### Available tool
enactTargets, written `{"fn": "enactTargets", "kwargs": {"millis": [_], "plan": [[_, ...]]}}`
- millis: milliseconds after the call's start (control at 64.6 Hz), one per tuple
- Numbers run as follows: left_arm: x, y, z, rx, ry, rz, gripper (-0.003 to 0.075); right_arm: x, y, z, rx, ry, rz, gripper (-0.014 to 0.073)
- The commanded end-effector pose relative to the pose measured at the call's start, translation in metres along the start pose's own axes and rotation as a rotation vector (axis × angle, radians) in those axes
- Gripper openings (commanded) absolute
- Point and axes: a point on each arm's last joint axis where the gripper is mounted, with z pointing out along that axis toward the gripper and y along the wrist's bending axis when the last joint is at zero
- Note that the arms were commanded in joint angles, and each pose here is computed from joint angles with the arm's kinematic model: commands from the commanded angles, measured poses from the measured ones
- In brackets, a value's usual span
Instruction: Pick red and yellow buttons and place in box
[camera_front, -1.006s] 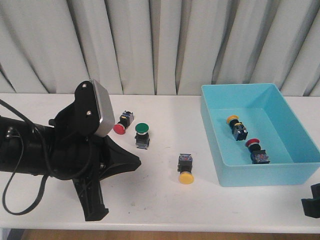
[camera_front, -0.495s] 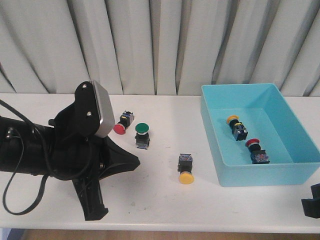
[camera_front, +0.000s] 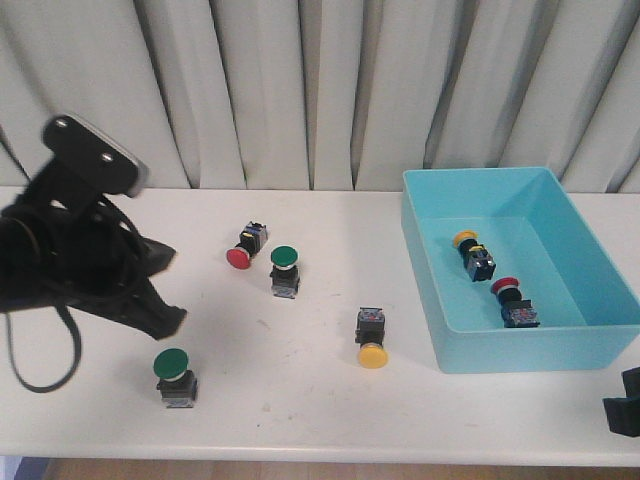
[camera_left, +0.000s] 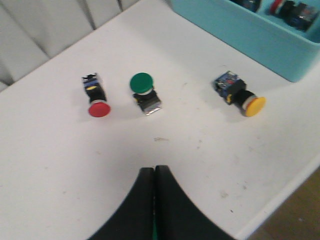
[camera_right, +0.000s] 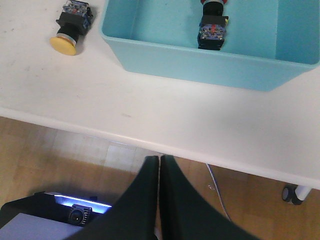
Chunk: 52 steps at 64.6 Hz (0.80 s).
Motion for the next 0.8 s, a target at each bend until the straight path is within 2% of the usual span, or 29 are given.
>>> {"fn": "enactTargets", "kwargs": {"millis": [0,139,309,433,557,665,789], "plan": [[-0.014,0.011,-0.028,-0.071,-0.144,-0.014,-0.0007,-0.008,-0.001,-0.007,0.009,-0.069,0.004,-0.0008],[0.008,0.027,-0.049,-0.153,-0.186,-0.065,-0.0007,-0.008,-0.001,-0.007,0.009,-0.069,0.004,-0.0008],[0.066,0.033,-0.077,-0.270,-0.281,-0.124,-0.0007,-0.008,-0.001,-0.007,0.009,-0.069,0.004,-0.0008],[0.120,0.025,-0.094,-0.363,-0.406,-0.184,-0.0007,-0.008,-0.001,-0.007,0.009,-0.069,0.004,-0.0008],[0.174,0.011,-0.092,-0.430,-0.500,-0.222,-0.0007,-0.008,-0.001,-0.007,0.009,-0.069,0.004,-0.0008],[0.205,0.002,-0.086,-0.449,-0.561,-0.278,-0.0007,-0.008,-0.001,-0.007,0.009,-0.069,0.004,-0.0008],[0.224,-0.003,-0.077,-0.449,-0.598,-0.311,-0.0007,-0.008,-0.001,-0.007,0.009,-0.069,0.004,-0.0008]]}}
